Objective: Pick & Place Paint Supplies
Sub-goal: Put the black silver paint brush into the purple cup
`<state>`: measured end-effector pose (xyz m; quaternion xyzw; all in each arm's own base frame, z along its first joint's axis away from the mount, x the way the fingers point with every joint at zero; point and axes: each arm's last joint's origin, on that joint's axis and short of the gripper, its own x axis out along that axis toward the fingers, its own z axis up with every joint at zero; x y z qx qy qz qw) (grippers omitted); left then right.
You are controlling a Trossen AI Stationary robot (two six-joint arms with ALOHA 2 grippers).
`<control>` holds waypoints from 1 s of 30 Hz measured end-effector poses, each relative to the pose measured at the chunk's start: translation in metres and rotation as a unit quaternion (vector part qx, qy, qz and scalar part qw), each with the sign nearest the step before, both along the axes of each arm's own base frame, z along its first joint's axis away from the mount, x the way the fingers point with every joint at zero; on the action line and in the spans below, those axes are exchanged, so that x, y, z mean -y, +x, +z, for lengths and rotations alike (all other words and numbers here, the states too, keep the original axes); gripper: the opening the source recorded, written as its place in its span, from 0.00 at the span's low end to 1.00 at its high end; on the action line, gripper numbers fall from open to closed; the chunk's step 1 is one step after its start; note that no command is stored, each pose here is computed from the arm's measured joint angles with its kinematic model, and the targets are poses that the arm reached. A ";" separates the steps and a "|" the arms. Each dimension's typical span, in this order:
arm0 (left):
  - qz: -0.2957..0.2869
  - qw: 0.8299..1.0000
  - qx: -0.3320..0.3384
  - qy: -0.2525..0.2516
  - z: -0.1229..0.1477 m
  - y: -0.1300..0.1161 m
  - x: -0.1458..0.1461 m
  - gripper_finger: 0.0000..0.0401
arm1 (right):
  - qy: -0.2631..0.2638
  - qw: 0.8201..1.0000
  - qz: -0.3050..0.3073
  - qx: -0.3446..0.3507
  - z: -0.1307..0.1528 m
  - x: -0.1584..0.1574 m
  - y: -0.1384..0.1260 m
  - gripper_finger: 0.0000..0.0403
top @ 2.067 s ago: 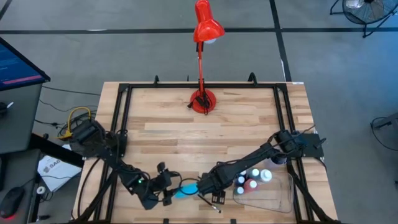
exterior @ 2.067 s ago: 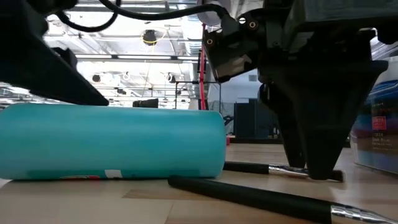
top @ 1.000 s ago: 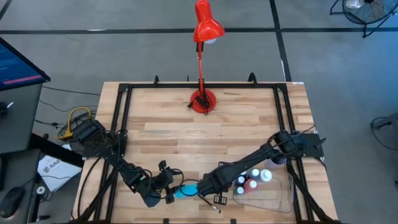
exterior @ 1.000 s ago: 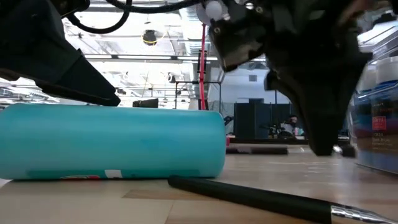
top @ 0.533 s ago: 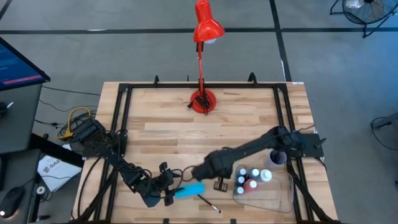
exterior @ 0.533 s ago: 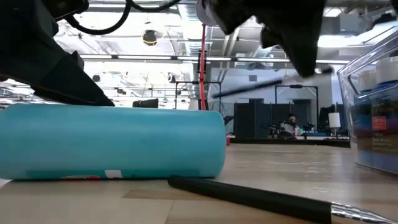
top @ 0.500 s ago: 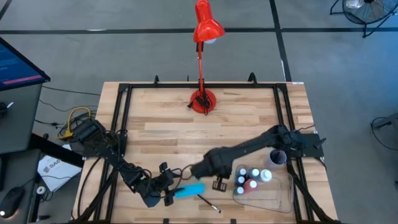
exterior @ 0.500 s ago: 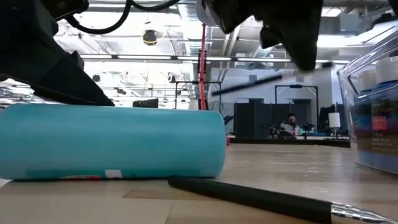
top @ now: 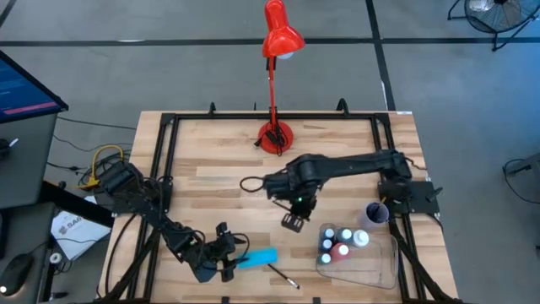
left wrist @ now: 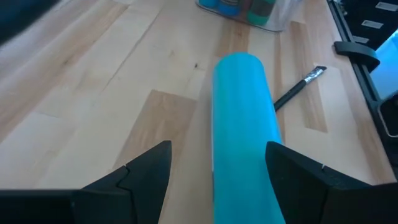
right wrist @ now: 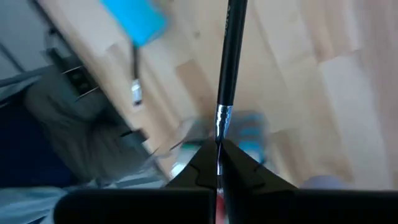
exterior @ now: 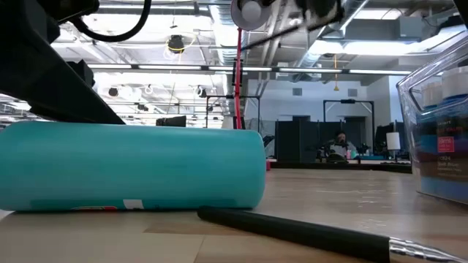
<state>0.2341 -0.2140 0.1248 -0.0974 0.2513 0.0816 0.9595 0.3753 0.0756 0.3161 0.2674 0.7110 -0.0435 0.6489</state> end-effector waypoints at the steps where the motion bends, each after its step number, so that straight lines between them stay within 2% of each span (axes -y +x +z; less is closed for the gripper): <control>1: -0.001 1.000 0.000 -0.002 0.000 -0.001 0.001 0.59 | 0.008 1.000 -0.003 0.004 0.006 -0.002 -0.004 0.00; 7: -0.008 1.000 0.000 -0.001 0.000 -0.004 0.004 0.59 | 0.022 0.999 -0.025 0.014 0.036 -0.024 -0.043 0.00; 11: -0.006 1.000 -0.001 0.000 0.000 -0.003 0.003 0.59 | 0.037 0.996 -0.070 -0.032 0.042 -0.039 -0.085 0.00; 14: -0.003 1.000 0.000 0.001 0.000 -0.002 0.002 0.59 | 0.066 0.988 -0.115 -0.082 0.047 -0.044 -0.120 0.00; 22: 0.009 1.000 0.003 0.000 0.000 0.002 -0.002 0.59 | 0.107 0.941 -0.246 -0.206 0.051 -0.036 -0.204 0.00; 26: 0.011 1.000 0.004 -0.001 0.000 0.002 -0.002 0.59 | 0.123 0.910 -0.287 -0.275 0.046 -0.028 -0.238 0.00; 30: 0.010 1.000 0.004 -0.001 0.000 0.002 -0.002 0.59 | 0.123 0.890 -0.314 -0.307 0.042 -0.020 -0.261 0.00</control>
